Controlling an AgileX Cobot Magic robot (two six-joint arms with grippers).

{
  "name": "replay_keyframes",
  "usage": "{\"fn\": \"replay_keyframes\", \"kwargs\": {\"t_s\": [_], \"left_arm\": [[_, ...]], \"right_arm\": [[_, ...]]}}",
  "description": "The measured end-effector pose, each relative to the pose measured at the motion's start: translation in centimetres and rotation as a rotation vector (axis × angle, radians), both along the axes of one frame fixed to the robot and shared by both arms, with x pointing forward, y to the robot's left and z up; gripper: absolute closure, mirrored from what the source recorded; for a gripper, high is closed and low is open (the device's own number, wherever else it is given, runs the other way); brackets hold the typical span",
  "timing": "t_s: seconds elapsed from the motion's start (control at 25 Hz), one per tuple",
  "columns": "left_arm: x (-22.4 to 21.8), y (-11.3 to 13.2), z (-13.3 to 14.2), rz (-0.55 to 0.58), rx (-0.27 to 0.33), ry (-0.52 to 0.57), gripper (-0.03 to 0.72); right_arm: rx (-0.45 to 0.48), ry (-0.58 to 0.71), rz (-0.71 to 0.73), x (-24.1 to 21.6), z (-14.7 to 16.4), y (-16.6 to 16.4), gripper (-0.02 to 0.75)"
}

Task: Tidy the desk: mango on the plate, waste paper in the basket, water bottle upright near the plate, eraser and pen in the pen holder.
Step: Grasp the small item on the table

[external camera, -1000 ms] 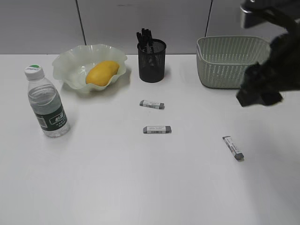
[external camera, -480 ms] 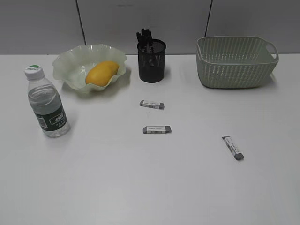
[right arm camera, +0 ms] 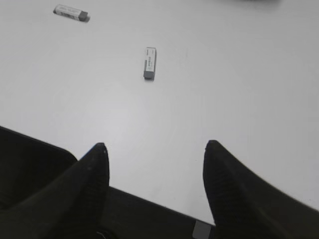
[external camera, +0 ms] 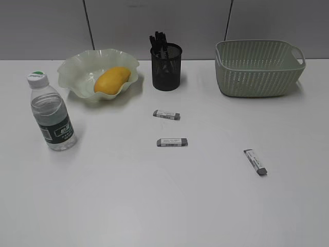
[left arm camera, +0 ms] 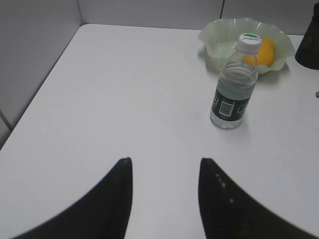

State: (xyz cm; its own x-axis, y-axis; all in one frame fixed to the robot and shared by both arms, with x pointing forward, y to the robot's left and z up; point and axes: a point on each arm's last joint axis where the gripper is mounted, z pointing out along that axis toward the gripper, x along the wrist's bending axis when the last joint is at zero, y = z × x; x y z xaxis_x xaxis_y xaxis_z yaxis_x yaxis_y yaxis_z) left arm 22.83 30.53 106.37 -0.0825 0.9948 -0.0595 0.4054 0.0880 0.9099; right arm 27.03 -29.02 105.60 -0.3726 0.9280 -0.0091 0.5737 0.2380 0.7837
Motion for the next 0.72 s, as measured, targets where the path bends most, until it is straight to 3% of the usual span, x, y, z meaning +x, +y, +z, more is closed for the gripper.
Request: {"fn": "replay_keyframes", "kwargs": {"t_s": [0.2, 0.72], "left_arm": [[0.0, 0.0, 0.0, 0.001, 0.001, 0.000, 0.389], [0.2, 0.0, 0.0, 0.002, 0.003, 0.009, 0.423]], "right_arm": [[0.050, -0.093, 0.002, -1.5, 0.2, -0.8, 0.262], [0.098, -0.185, 0.002, -3.0, 0.1, -1.5, 0.262]]}}
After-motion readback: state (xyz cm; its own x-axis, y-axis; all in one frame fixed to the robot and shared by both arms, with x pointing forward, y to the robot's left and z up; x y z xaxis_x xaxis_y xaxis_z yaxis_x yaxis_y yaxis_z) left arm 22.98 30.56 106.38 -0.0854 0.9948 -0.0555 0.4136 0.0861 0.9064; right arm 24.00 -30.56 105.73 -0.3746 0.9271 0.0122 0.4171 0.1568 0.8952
